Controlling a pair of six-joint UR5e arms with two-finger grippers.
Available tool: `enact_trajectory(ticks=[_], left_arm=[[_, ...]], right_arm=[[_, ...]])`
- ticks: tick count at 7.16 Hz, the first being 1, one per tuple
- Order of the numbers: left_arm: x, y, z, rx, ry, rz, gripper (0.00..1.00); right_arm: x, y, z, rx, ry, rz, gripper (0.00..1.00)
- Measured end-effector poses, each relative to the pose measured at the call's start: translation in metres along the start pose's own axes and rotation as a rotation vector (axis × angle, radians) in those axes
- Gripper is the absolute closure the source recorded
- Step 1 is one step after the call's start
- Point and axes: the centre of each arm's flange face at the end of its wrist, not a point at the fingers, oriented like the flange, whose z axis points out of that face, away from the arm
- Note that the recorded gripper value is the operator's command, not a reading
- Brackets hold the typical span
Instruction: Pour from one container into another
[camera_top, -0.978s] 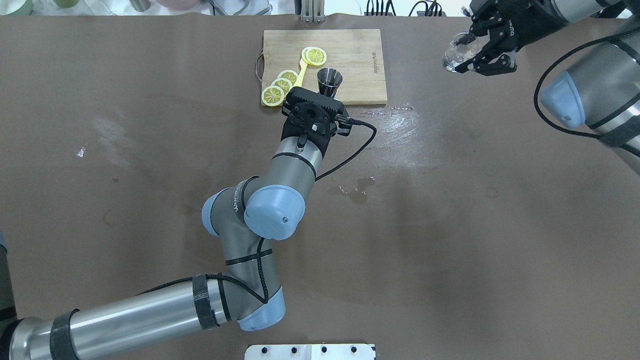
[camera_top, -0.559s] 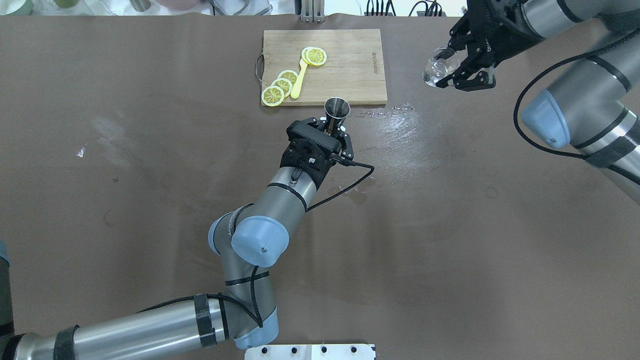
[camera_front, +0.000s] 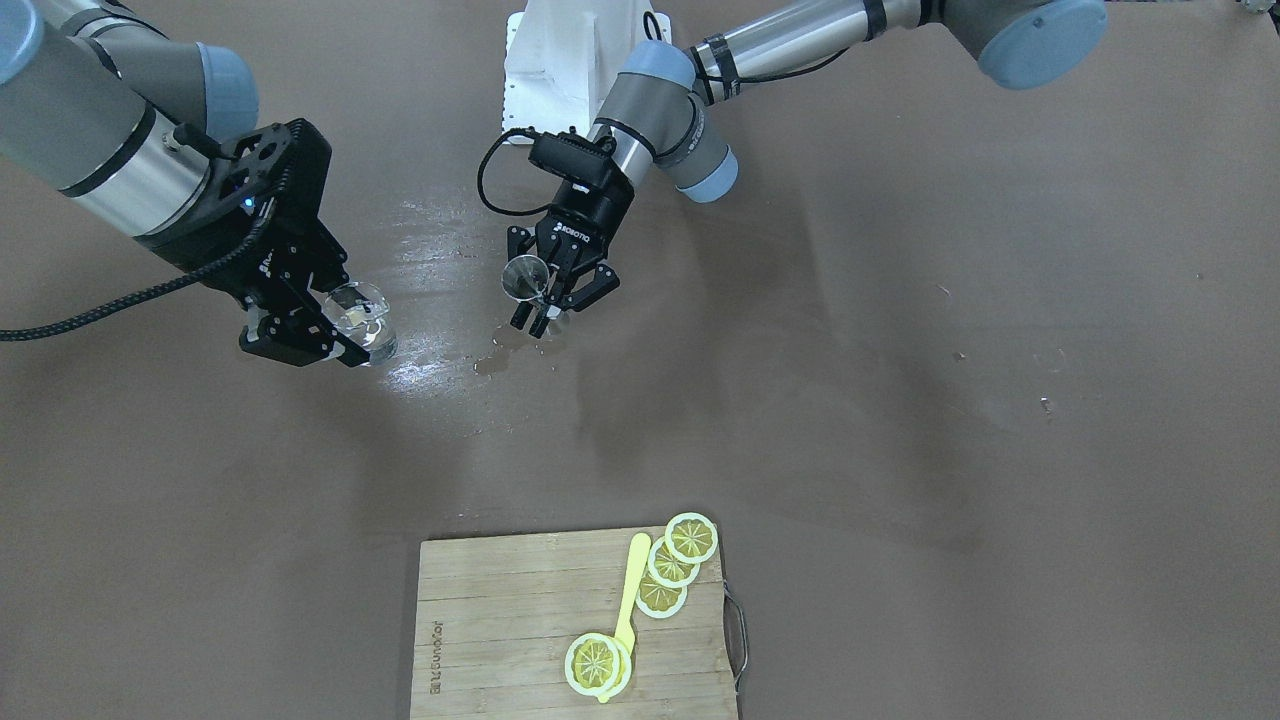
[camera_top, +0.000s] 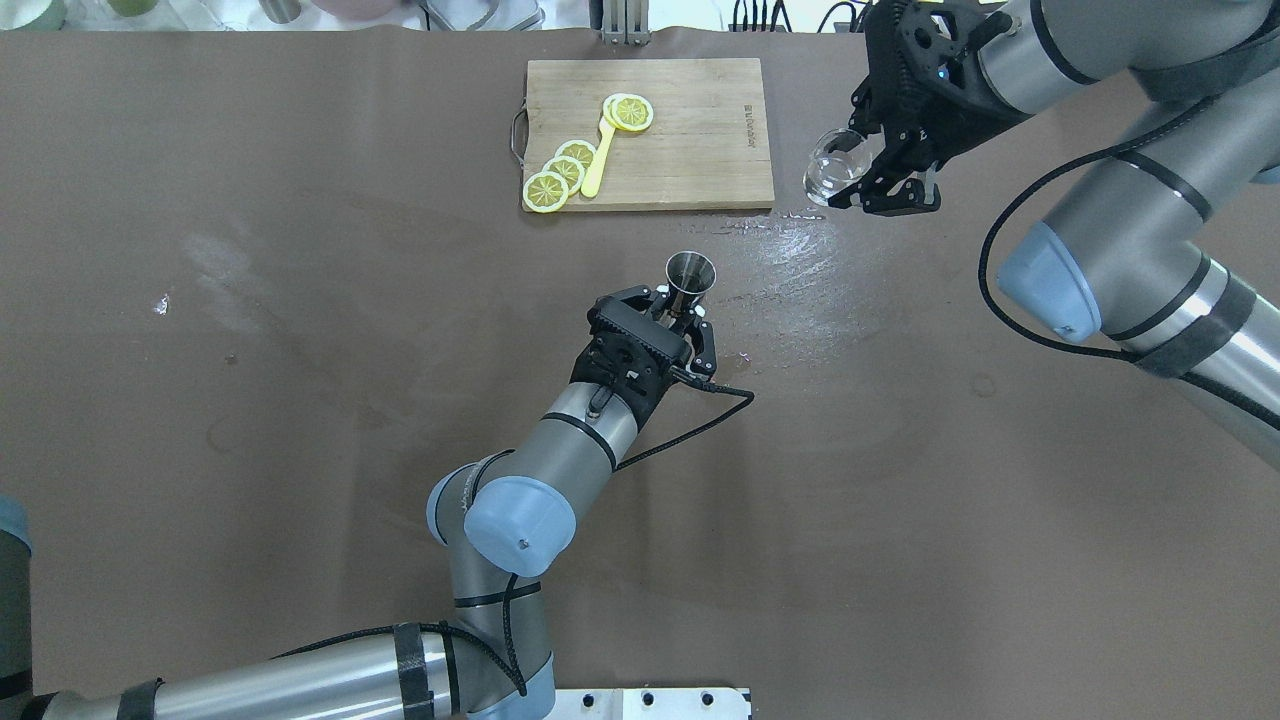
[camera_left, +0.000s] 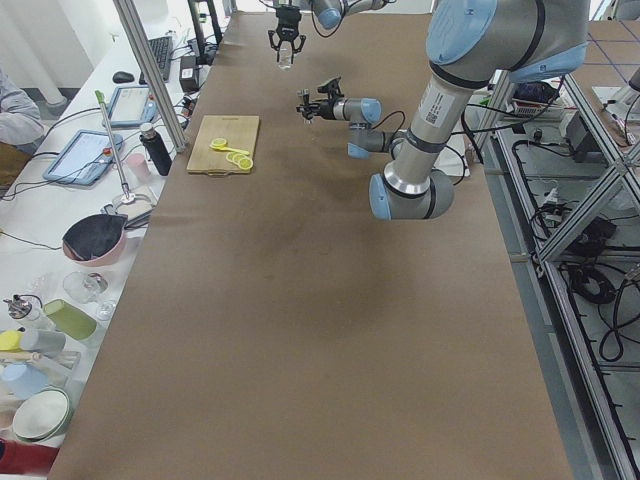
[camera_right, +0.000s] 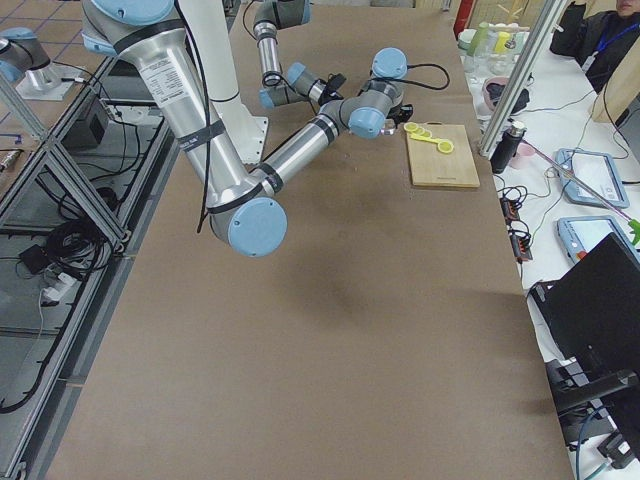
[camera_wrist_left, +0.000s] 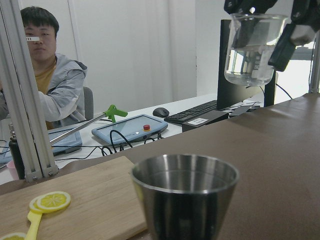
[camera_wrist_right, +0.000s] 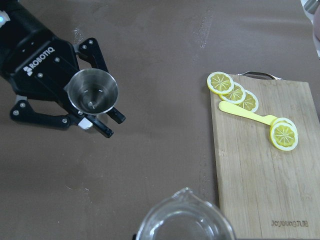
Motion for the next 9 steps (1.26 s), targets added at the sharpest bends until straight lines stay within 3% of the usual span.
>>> enact_trajectory(ticks=[3,7,9], left_arm=[[0.010,-0.003,0.002,-0.014,0.023,0.001,1.00],[0.025,-0.007,-0.002,-0.014,0.042,-0.009,1.00],[0.035,-0.017,-0.001,-0.004,0.051,-0.017,1.00]], right_arm=[[-0.010,-0.019,-0.002,-0.033,-0.013,0.006,1.00],[-0.037,-0.041,0.007,-0.154,-0.026,-0.150,1.00],[-0.044,-0.058,0.013,-0.203,-0.047,-0.179,1.00]])
